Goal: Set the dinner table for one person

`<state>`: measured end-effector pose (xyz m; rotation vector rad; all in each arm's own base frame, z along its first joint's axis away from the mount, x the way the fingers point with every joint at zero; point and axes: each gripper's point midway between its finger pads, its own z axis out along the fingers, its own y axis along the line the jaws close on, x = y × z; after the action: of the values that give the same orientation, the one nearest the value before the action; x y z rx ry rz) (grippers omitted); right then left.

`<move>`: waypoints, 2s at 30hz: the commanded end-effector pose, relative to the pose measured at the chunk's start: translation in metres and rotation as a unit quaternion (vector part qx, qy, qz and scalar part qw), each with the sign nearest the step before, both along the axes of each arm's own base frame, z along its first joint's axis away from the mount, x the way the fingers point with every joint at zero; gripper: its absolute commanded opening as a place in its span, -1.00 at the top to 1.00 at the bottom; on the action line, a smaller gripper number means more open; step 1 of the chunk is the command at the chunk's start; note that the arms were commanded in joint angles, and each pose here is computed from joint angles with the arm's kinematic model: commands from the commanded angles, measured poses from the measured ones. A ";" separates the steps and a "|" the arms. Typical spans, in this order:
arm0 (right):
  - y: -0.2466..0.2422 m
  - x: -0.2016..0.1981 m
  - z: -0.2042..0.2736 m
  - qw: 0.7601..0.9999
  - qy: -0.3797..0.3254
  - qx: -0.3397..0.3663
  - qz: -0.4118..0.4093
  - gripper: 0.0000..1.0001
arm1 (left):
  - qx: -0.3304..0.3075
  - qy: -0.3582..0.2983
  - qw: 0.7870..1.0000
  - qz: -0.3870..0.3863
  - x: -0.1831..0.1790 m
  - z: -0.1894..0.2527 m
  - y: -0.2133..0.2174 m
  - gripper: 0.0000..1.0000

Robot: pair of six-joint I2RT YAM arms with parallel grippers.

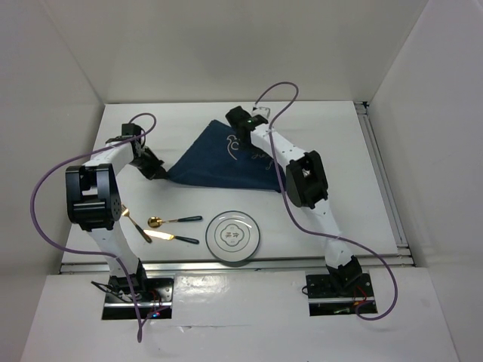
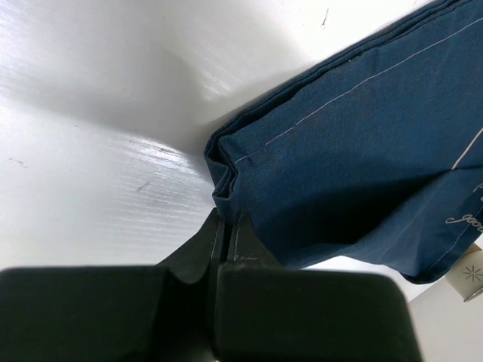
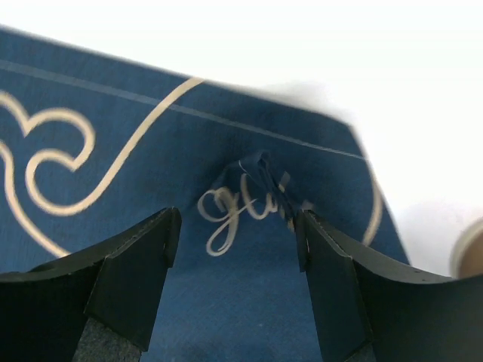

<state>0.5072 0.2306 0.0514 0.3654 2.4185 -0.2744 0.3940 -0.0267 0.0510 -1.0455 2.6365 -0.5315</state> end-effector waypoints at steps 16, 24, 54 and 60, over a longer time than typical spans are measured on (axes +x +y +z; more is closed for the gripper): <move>0.015 0.012 0.041 0.999 -0.031 0.021 0.031 -0.26 | 0.012 -0.023 1.000 -0.008 0.005 0.013 0.002 1.00; 0.006 0.024 0.007 0.998 -0.002 0.056 0.019 -0.23 | 0.020 -0.020 0.999 -0.015 0.002 0.012 0.003 1.00; 0.003 0.009 0.083 0.995 -0.051 0.085 0.016 1.00 | 0.029 -0.029 0.999 -0.012 0.002 0.031 0.006 1.00; 0.006 0.003 0.131 0.990 -0.093 0.103 0.031 1.00 | 0.029 -0.057 0.998 -0.013 0.015 0.052 0.006 1.00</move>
<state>0.5109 0.2330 0.1210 0.3895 2.3893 -0.0436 0.3916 -0.0202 0.0630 -1.0164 2.6406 -0.4692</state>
